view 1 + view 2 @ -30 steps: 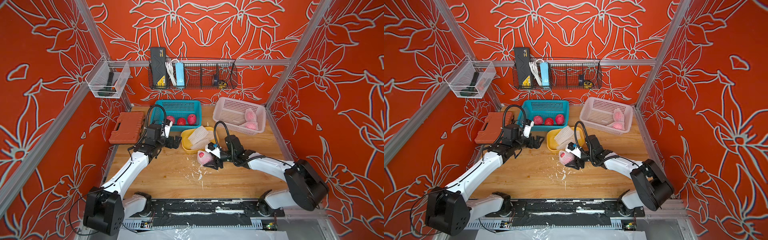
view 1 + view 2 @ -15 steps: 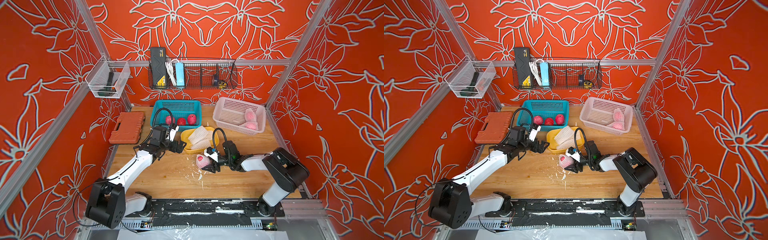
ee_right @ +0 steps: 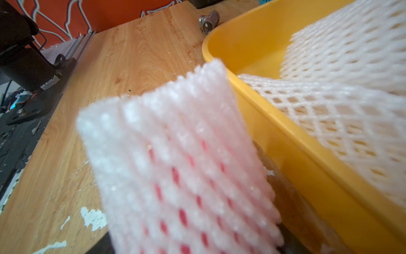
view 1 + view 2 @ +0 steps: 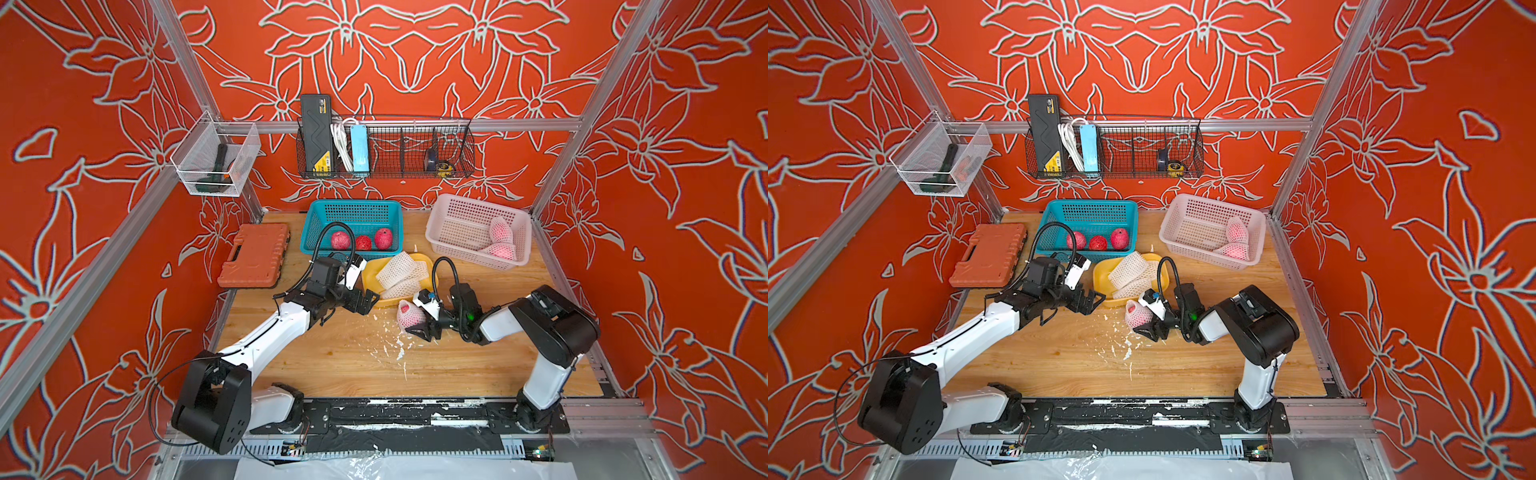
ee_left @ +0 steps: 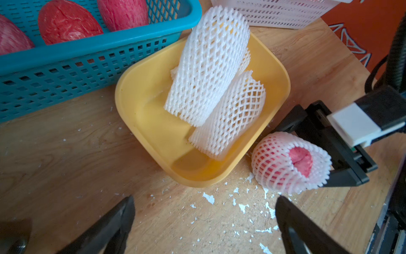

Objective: Remove foam nets from apples
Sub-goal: Place the apple at the center of the board, then remove the foam net from the apple.

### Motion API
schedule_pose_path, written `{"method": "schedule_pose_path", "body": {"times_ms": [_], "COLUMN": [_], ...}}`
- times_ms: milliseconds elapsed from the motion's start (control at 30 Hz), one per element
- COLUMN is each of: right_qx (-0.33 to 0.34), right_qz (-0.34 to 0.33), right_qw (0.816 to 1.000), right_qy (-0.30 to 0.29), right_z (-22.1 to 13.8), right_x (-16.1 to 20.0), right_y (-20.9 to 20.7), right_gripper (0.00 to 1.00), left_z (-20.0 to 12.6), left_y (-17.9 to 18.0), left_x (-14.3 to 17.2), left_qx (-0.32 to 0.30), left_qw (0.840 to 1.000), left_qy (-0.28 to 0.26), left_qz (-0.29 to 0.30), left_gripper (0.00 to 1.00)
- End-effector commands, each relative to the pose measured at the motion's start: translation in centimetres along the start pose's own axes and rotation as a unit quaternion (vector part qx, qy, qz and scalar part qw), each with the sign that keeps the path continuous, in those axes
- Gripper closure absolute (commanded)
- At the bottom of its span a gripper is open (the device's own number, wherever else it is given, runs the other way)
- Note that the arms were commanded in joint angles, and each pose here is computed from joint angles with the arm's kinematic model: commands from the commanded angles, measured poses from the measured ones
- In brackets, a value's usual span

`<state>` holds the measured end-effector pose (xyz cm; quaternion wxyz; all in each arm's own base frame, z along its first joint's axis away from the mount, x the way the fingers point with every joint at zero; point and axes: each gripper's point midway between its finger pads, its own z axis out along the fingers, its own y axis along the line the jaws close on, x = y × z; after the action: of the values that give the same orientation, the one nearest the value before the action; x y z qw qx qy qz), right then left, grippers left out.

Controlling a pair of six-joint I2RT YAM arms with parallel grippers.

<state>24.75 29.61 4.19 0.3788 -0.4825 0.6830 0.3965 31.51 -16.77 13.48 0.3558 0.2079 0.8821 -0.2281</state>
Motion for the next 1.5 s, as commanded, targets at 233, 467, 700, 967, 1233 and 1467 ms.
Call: {"method": "schedule_pose_path", "body": {"times_ms": [233, 467, 700, 967, 1233, 1467], "right_qx": [0.061, 0.084, 0.107, 0.118, 0.126, 0.12], "right_qz": [0.004, 0.004, 0.015, 0.019, 0.024, 0.028], "right_qw": [0.998, 0.996, 0.994, 0.993, 0.991, 0.991], "right_qy": [0.004, 0.006, 0.008, 0.022, 0.039, 0.044], "right_z": [-0.9, -1.6, -2.2, -2.6, -2.8, -3.0], "right_x": [0.9, 0.9, 0.3, 0.2, 0.1, 0.2], "right_y": [-1.6, -2.1, -2.8, -3.0, -3.3, -2.9], "right_gripper": [0.15, 0.1, 0.1, 0.11, 0.13, 0.14], "left_z": [0.2, 0.8, 1.3, 1.8, 1.8, 2.5], "left_y": [-2.3, -4.1, -4.6, -4.5, -4.6, -5.6], "left_x": [1.5, 1.6, 2.2, 3.0, 3.0, 2.6], "left_qx": [0.038, 0.06, 0.06, 0.05, 0.051, 0.088], "left_qw": [0.999, 0.997, 0.996, 0.996, 0.997, 0.996], "left_qy": [0.015, 0.022, 0.033, 0.045, 0.039, 0.029], "left_qz": [0.023, 0.042, 0.053, 0.059, 0.044, 0.019], "left_gripper": [0.02, 0.02, 0.03, 0.13, 0.22, 0.27]}}
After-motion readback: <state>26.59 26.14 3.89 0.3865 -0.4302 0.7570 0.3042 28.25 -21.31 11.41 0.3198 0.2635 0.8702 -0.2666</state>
